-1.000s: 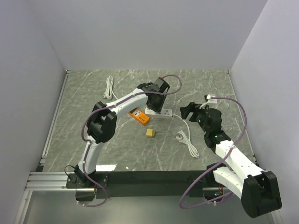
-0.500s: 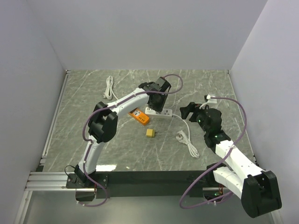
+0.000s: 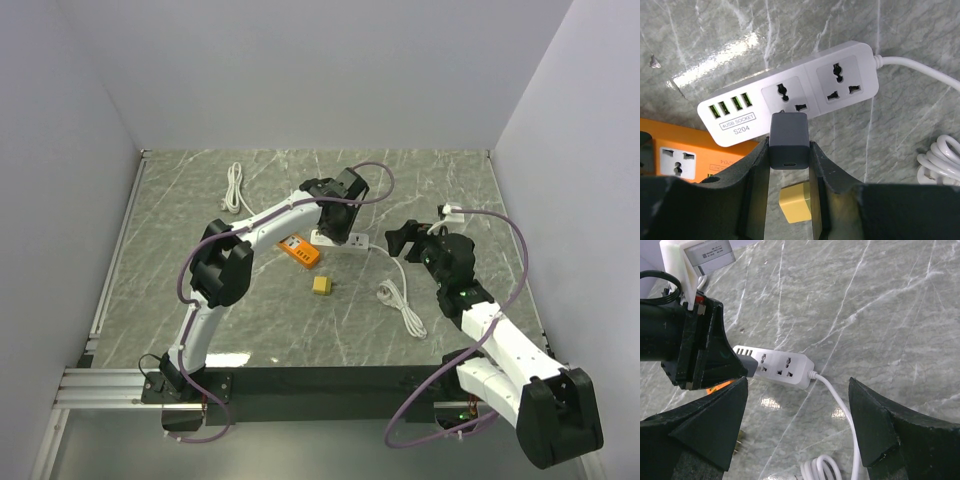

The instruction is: Insert the plug

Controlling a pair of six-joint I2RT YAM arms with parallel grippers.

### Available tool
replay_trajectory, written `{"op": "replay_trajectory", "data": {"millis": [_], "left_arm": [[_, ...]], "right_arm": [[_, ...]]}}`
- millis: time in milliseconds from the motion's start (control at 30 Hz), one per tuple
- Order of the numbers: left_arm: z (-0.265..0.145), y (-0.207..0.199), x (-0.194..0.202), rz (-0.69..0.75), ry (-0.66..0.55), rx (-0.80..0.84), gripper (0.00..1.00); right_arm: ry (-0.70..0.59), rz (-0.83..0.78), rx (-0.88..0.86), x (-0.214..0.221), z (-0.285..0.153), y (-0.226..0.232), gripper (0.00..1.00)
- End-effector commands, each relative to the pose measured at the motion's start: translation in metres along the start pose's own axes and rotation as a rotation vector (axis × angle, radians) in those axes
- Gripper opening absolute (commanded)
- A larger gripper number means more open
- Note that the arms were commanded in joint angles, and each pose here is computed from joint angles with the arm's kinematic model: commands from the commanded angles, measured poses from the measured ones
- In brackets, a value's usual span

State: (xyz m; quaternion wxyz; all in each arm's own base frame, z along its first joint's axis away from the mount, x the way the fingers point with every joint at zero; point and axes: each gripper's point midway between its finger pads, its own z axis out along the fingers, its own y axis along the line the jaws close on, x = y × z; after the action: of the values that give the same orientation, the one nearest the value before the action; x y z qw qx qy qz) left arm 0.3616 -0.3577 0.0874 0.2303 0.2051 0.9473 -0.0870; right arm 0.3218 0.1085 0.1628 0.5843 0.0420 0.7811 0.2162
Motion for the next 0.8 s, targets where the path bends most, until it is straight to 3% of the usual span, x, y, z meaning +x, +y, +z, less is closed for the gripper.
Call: {"op": "replay_trajectory", "data": {"millis": [0, 633, 767], "left_arm": [[0.001, 0.002, -0.007, -0.003, -0.019, -0.030, 0.01], [0.006, -0.003, -0.009, -0.005, -0.009, -0.007, 0.01], [-0.001, -0.003, -0.008, -0.004, -0.010, -0.002, 0.01]], "right_arm": [[-0.066, -0.002, -0.021, -0.016, -0.003, 0.004, 0.87], [-0.070, -0.007, -0.031, -0.017, -0.002, 0.006, 0.88], [-0.019, -0.017, 0.019, -0.010, 0.014, -0.003, 0.87]]}}
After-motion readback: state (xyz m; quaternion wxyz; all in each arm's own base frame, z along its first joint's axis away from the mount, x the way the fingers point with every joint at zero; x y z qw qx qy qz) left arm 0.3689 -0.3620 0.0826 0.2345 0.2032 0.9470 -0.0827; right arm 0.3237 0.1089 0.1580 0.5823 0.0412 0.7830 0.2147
